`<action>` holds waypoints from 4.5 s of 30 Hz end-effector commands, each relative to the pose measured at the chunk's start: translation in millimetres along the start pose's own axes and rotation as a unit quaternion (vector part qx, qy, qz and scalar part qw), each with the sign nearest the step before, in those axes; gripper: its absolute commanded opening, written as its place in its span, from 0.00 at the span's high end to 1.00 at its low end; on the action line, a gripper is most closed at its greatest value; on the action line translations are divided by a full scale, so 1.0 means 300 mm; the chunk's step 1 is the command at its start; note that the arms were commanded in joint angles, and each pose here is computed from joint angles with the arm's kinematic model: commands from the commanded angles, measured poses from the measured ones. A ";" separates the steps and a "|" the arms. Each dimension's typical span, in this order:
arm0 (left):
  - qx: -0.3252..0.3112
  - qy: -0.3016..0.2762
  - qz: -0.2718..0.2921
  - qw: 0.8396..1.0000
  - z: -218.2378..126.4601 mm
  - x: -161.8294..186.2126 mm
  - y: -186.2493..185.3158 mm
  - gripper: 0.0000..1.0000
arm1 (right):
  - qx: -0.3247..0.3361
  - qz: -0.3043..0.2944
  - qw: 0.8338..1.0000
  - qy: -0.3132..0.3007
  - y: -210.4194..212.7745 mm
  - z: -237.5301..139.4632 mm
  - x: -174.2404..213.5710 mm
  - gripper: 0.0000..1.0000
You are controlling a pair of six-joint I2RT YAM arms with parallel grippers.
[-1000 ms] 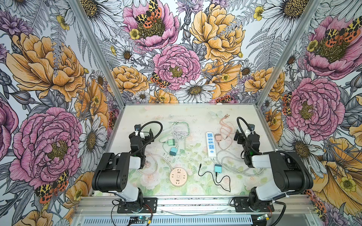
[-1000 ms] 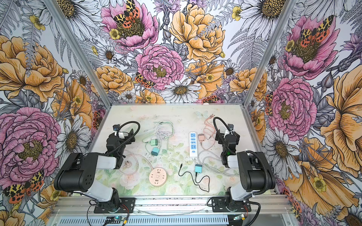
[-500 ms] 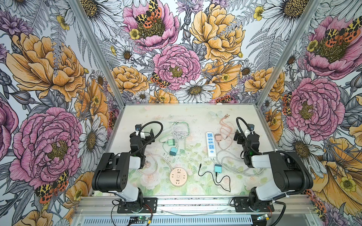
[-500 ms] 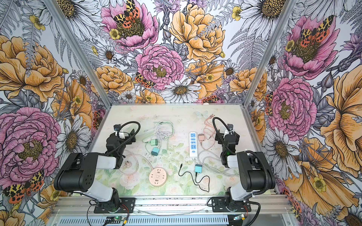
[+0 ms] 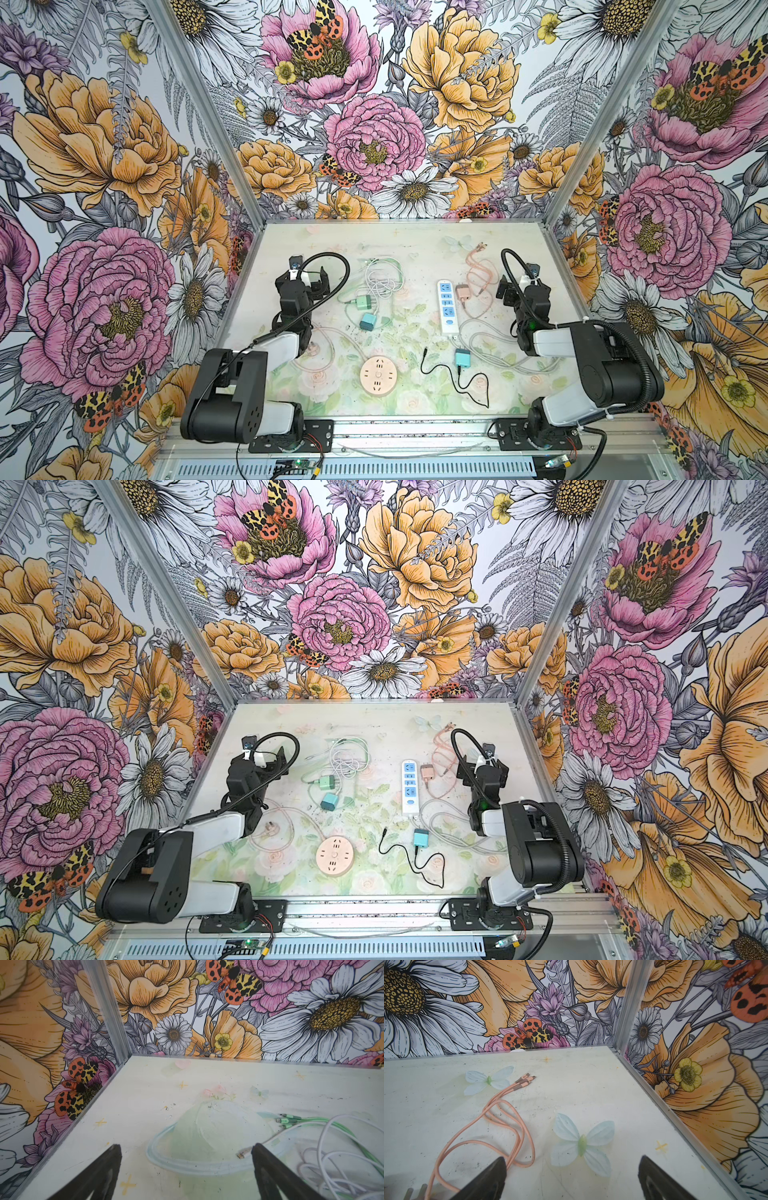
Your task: Insert the plug
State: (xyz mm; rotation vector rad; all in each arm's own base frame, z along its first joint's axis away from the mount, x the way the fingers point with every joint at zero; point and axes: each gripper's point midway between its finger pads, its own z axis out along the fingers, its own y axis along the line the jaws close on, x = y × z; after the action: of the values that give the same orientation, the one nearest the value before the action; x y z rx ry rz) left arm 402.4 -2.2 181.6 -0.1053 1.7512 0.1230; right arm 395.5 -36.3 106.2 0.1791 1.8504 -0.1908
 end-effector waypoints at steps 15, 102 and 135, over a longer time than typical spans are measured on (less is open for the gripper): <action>0.103 0.078 0.050 0.990 -0.120 -0.194 -0.326 0.01 | 0.059 0.002 0.998 -0.029 -0.041 -0.082 -0.205 0.05; 0.145 0.467 0.093 0.867 -0.315 0.599 -1.256 0.54 | -0.015 0.137 0.975 0.175 0.081 -0.145 -0.159 0.12; 0.185 0.493 -0.044 0.849 -0.363 0.615 -1.313 0.50 | -0.073 0.180 0.858 0.475 0.236 -0.556 0.281 1.00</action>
State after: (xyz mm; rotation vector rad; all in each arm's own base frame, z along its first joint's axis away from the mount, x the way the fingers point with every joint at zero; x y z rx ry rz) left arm 337.2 -406.4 33.3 0.0547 2.6663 -0.3697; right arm 253.8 67.1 78.7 0.5406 2.6766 0.3698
